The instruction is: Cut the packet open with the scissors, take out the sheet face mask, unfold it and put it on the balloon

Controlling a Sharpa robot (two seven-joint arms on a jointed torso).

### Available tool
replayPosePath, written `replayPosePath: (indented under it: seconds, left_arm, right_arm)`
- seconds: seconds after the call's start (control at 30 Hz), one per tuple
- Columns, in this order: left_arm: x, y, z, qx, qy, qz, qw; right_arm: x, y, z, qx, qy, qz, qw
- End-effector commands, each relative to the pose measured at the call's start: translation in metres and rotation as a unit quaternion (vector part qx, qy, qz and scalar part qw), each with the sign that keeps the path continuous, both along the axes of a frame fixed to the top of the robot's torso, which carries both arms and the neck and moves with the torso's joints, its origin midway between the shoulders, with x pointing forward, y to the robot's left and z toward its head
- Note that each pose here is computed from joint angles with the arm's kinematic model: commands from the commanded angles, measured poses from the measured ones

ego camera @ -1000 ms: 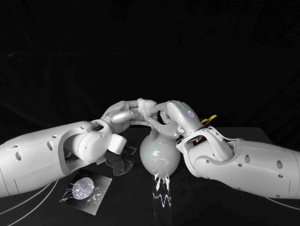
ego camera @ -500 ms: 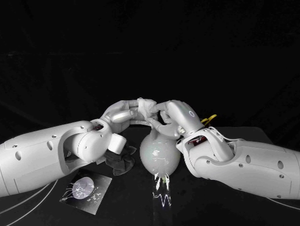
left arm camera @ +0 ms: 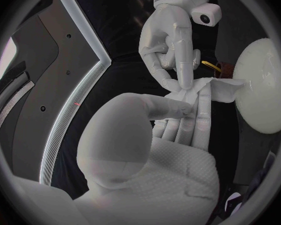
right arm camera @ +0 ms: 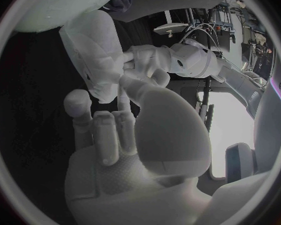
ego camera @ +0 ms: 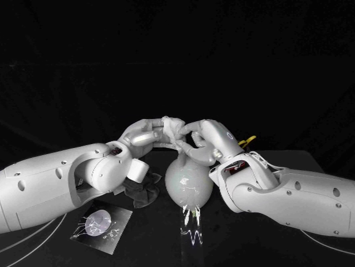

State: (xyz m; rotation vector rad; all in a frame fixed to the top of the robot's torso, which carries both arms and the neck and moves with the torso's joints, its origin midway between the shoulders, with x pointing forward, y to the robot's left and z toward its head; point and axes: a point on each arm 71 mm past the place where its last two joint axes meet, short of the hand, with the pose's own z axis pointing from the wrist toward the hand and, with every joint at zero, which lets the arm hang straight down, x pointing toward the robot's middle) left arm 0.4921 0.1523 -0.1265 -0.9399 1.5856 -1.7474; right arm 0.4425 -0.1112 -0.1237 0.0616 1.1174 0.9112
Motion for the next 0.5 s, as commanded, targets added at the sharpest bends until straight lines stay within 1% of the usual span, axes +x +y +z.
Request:
replayPosePath:
  seconds: [0.03, 0.17, 0.3, 0.5]
  left_arm:
    - [0.0006, 0.000, 0.0023, 0.009, -0.017, 0.003, 1.000]
    - [0.0013, 0.001, 0.0022, 0.013, -0.020, 0.006, 1.000]
    - [0.0018, 0.002, 0.0021, 0.019, -0.025, 0.008, 0.999]
    - [0.0024, 0.003, 0.0022, 0.027, -0.032, 0.008, 0.999]
  right_arm:
    - [0.001, -0.004, 0.001, 0.041, 0.015, -0.005, 0.999]
    - [0.001, -0.007, 0.001, 0.050, 0.022, -0.005, 0.998]
    - [0.001, -0.009, 0.002, 0.057, 0.022, -0.003, 0.998]
    - [0.004, -0.016, 0.004, 0.069, 0.026, -0.008, 0.997]
